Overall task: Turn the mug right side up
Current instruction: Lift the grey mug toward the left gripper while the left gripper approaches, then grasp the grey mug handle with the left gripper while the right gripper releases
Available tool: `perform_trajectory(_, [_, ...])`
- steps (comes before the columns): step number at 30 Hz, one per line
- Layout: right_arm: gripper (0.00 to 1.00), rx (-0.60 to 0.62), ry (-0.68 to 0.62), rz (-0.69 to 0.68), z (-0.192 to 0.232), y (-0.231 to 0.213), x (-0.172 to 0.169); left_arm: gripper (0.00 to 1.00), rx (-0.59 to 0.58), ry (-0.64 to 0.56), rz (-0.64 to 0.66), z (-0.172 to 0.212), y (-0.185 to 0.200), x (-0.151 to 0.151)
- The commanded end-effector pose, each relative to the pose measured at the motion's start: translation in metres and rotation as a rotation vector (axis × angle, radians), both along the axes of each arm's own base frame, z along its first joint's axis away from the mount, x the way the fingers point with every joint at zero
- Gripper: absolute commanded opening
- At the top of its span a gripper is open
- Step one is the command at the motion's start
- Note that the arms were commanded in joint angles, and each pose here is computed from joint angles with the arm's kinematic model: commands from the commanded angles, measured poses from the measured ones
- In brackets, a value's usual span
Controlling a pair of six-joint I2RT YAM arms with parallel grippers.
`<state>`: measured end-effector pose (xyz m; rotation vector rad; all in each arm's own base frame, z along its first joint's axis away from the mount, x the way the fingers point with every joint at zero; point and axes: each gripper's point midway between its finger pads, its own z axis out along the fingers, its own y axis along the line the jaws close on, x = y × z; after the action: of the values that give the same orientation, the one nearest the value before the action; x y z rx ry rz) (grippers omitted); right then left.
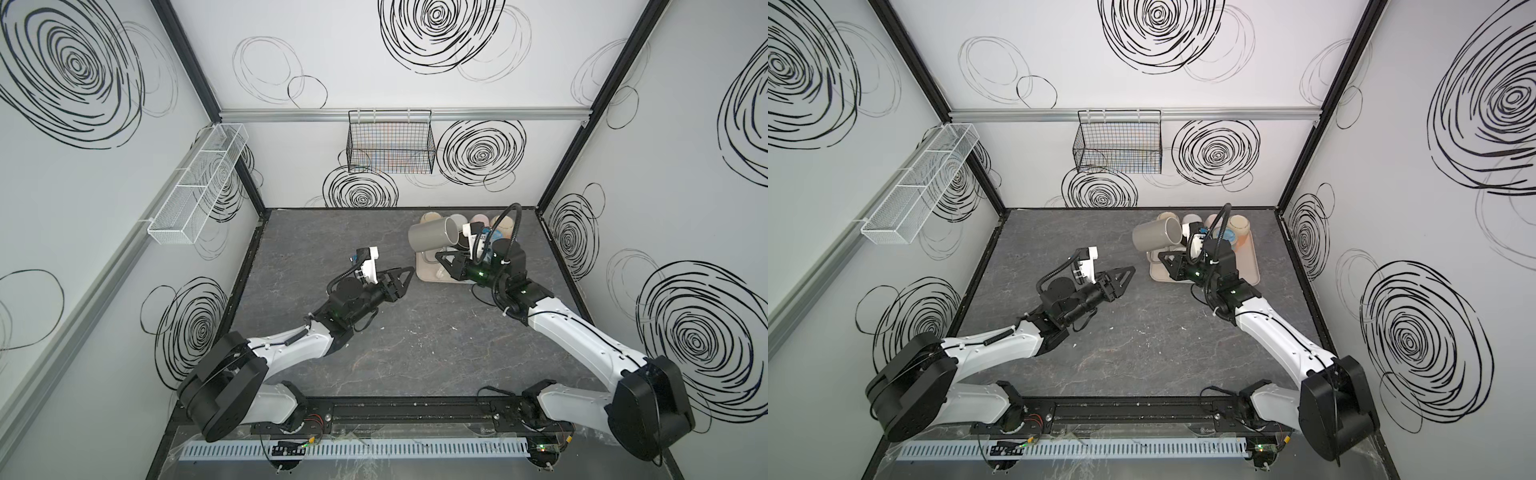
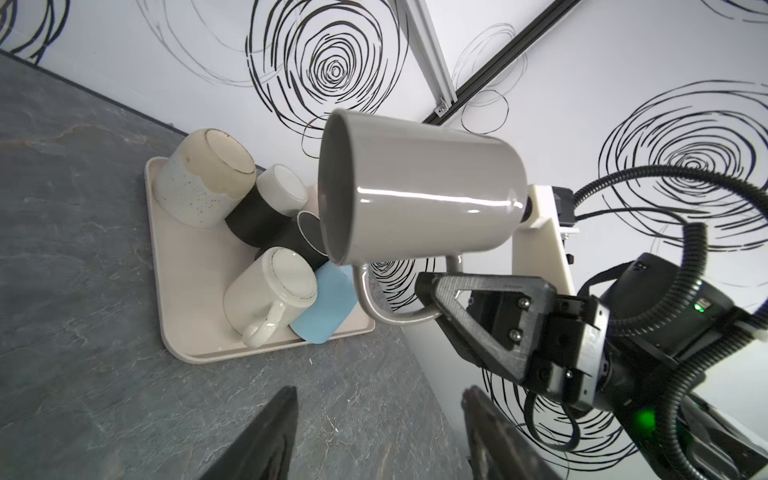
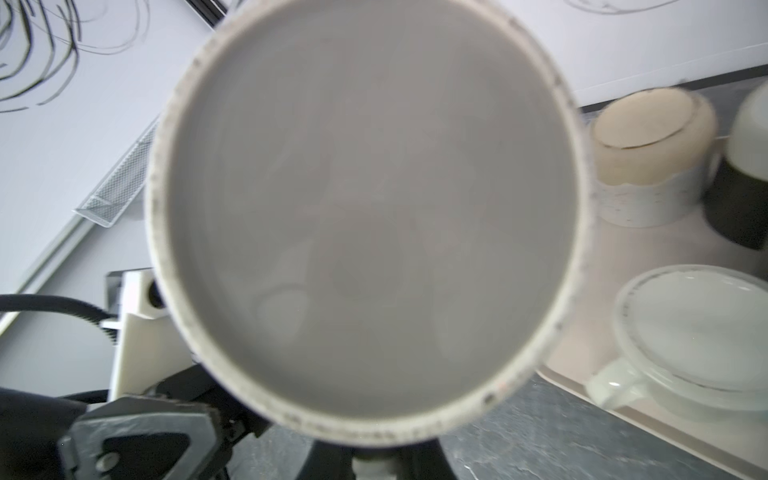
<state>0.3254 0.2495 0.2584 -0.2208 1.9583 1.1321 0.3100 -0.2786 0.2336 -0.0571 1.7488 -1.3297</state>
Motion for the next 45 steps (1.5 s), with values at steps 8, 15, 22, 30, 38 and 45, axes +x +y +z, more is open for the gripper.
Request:
perform_trajectory(8, [0.0, 0.25, -0.226, 0.297, 0.097, 0.061, -0.034, 0.61, -0.218, -0.077, -0.046, 0.046, 0.012, -0.001])
perform_trajectory(15, [0.0, 0.303, -0.174, 0.378, 0.096, 0.077, -0.042, 0.51, -0.304, -0.084, -0.034, 0.05, 0.027, 0.002])
perform_trajectory(22, [0.0, 0.323, -0.111, 0.422, 0.088, 0.087, -0.042, 0.39, -0.416, -0.161, -0.065, 0.07, 0.043, -0.009])
perform_trajectory(30, [0.0, 0.294, -0.065, 0.447, 0.074, 0.097, -0.043, 0.17, -0.464, -0.195, -0.109, 0.085, 0.047, -0.017])
perform_trajectory(38, [0.27, 0.192, -0.033, 0.354, 0.054, 0.092, -0.031, 0.0, -0.414, -0.18, -0.07, 0.081, 0.056, -0.011])
perform_trajectory(45, [0.48, 0.059, 0.022, 0.211, 0.025, 0.075, -0.007, 0.0, -0.181, -0.108, 0.033, 0.057, 0.061, 0.016])
